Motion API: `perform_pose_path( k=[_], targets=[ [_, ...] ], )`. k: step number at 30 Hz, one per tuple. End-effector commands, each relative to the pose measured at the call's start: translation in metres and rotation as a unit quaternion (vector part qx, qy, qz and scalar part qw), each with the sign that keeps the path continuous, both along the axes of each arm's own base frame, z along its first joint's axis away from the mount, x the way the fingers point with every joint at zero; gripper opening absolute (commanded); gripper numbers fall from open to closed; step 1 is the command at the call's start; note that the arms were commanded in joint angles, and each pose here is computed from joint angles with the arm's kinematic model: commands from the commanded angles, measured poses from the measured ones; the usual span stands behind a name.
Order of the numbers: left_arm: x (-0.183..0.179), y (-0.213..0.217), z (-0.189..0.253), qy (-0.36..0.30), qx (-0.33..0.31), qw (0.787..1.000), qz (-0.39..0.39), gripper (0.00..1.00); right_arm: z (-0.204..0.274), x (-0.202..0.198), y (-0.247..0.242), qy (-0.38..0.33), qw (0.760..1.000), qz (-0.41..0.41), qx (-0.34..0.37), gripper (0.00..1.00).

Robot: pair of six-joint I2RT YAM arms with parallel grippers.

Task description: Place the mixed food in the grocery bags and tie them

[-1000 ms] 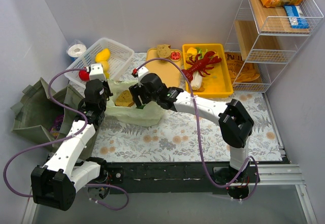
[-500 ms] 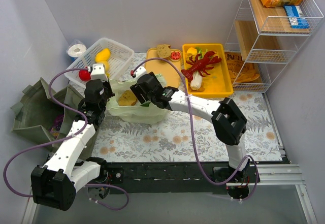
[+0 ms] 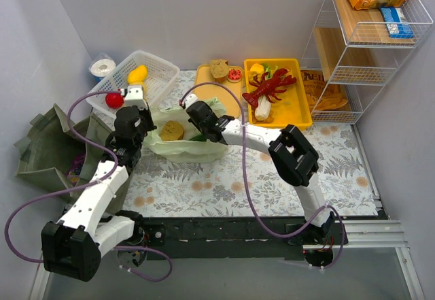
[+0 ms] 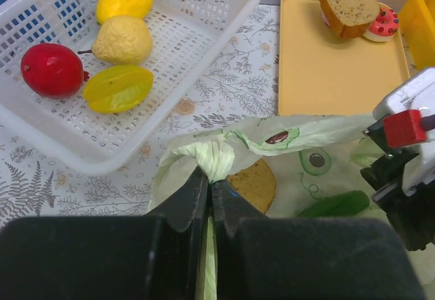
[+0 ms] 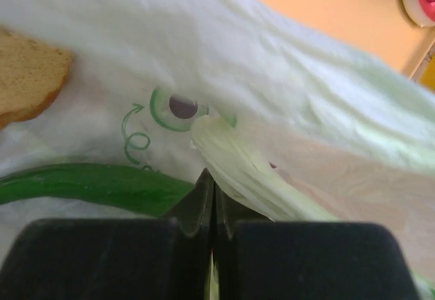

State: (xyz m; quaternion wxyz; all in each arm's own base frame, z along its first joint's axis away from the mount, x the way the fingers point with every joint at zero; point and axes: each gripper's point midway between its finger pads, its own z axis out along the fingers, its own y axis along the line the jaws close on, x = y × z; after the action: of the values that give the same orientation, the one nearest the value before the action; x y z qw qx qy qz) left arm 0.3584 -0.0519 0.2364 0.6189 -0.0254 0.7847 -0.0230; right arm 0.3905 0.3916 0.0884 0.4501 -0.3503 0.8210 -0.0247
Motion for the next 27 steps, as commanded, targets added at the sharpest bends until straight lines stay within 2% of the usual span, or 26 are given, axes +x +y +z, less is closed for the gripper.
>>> perform_pose_path(
  k=[1, 2, 4, 5, 6, 7, 9, 12, 16, 17, 19, 20, 23, 24, 27],
  targets=[
    [0.005, -0.012, 0.000, 0.003, -0.005, 1.000, -0.023, 0.00, 0.074, -0.016, 0.003, -0.013, 0.996, 0.026, 0.080, 0.01],
    [0.006, -0.013, -0.002, 0.007, -0.003, 1.000, -0.025, 0.00, 0.097, -0.023, 0.000, -0.016, 0.994, 0.034, 0.104, 0.01],
    [0.009, -0.012, -0.012, 0.025, 0.002, 0.999, -0.021, 0.00, 0.099, -0.043, -0.005, 0.013, 0.990, 0.061, 0.129, 0.01],
    [0.010, -0.012, -0.015, 0.032, 0.000, 0.999, -0.018, 0.00, 0.123, -0.052, -0.010, 0.007, 0.985, 0.074, 0.156, 0.01],
    [0.011, -0.011, -0.018, 0.037, 0.002, 0.999, -0.014, 0.00, 0.127, -0.063, -0.011, 0.025, 0.979, 0.101, 0.174, 0.01],
    [0.012, -0.010, -0.023, 0.045, 0.004, 0.999, -0.012, 0.00, 0.122, -0.071, -0.019, 0.043, 0.977, 0.102, 0.181, 0.01],
    [0.014, -0.013, -0.026, 0.051, 0.001, 0.999, -0.016, 0.00, 0.144, -0.086, -0.033, 0.060, 0.964, 0.112, 0.232, 0.01],
    [0.015, -0.031, -0.030, 0.061, -0.013, 0.996, -0.064, 0.00, 0.152, -0.098, -0.061, 0.082, 0.950, 0.102, 0.285, 0.01],
    [0.019, -0.061, -0.029, 0.074, -0.044, 0.988, -0.131, 0.00, 0.146, -0.101, -0.099, 0.088, 0.942, 0.067, 0.318, 0.01],
    [0.021, -0.065, -0.030, 0.078, -0.048, 0.986, -0.140, 0.17, 0.146, -0.103, -0.109, 0.084, 0.942, 0.059, 0.320, 0.01],
    [0.025, -0.074, -0.018, 0.070, -0.059, 0.983, -0.159, 0.39, 0.145, -0.097, -0.128, 0.078, 0.944, 0.033, 0.319, 0.01],
    [0.027, -0.076, -0.012, 0.065, -0.062, 0.982, -0.164, 0.54, 0.150, -0.097, -0.135, 0.070, 0.944, 0.027, 0.322, 0.01],
    [0.038, -0.077, 0.012, 0.037, -0.070, 0.984, -0.157, 0.82, 0.152, -0.095, -0.151, 0.058, 0.946, 0.011, 0.318, 0.01],
    [0.045, -0.075, 0.014, 0.036, -0.068, 0.986, -0.147, 0.98, 0.149, -0.094, -0.155, 0.059, 0.947, 0.006, 0.317, 0.01],
    [0.070, -0.062, 0.031, 0.035, -0.067, 0.991, -0.107, 0.98, 0.149, -0.096, -0.155, 0.064, 0.944, 0.011, 0.323, 0.01]
  ],
)
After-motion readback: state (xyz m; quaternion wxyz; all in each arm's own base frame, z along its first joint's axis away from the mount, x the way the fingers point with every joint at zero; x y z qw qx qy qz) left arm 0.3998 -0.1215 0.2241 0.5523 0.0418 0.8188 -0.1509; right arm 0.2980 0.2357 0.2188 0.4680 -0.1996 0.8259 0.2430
